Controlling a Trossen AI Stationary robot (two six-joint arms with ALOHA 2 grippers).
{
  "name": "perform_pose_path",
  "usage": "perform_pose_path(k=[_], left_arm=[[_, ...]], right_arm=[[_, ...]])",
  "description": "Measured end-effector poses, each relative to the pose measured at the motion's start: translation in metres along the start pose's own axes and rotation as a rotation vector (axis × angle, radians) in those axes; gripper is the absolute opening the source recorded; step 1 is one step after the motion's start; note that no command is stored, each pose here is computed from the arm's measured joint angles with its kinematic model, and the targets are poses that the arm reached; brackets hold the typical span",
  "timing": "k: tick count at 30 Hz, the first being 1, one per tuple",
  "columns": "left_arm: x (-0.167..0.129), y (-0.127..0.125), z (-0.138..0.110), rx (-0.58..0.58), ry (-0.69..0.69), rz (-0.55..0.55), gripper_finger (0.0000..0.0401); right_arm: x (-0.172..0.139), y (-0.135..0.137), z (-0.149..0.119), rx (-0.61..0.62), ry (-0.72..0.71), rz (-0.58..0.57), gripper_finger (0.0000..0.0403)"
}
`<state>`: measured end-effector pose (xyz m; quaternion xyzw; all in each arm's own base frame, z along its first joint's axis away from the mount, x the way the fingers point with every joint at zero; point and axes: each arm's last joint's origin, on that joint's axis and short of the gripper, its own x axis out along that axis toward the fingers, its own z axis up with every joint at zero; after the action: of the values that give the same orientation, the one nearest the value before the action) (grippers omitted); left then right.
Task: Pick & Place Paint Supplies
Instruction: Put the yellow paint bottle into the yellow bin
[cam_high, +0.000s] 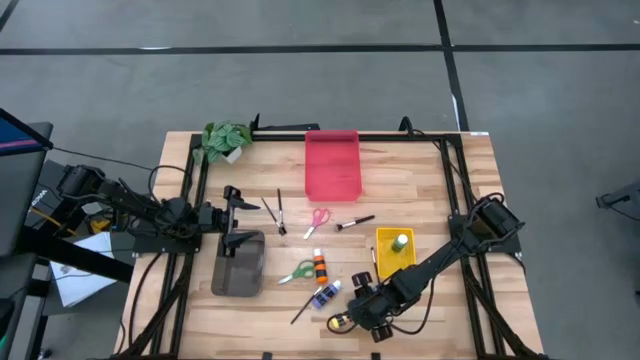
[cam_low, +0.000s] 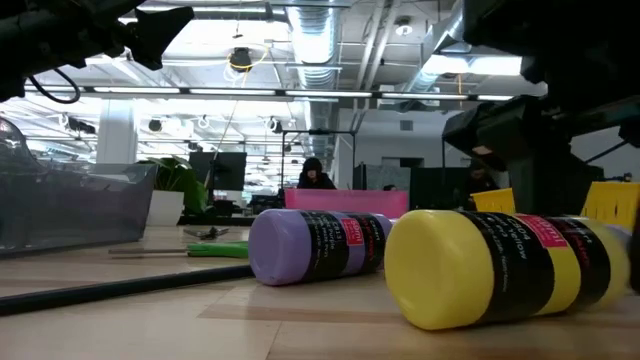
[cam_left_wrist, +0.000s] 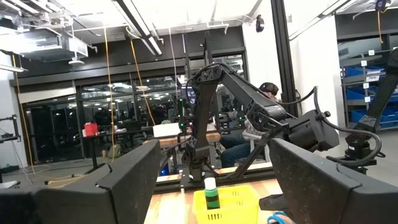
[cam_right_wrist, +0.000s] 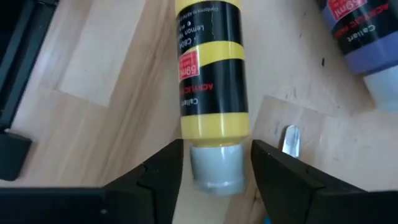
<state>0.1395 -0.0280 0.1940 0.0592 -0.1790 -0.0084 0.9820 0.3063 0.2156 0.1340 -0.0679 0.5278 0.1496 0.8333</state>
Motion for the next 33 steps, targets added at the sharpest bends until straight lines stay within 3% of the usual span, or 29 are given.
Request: perform_pose_path(k=[5, 12, 21, 33], left_arm=[[0.0, 0.0, 0.0, 0.0, 0.0, 0.0, 0.0298], [0.0, -0.001, -0.001, 0.003, 0.013, -0.022, 0.0298], [0.022, -0.006, -0.002, 0.021, 0.064, -0.049, 0.0298], [0.08, -0.03, -0.016, 0.191, 0.158, -0.126, 0.0298]], right_arm=[[0.0, 0.0, 0.001, 0.007, -0.014, -0.015, 0.0106], [-0.004, 0.0, 0.008, 0.022, -0.04, -0.061, 0.0104], [-0.034, -0.018, 0.035, -0.012, 0.042, -0.299, 0.0104], [-0.1, -0.05, 0.073, -0.054, 0.138, -0.633, 0.0104]])
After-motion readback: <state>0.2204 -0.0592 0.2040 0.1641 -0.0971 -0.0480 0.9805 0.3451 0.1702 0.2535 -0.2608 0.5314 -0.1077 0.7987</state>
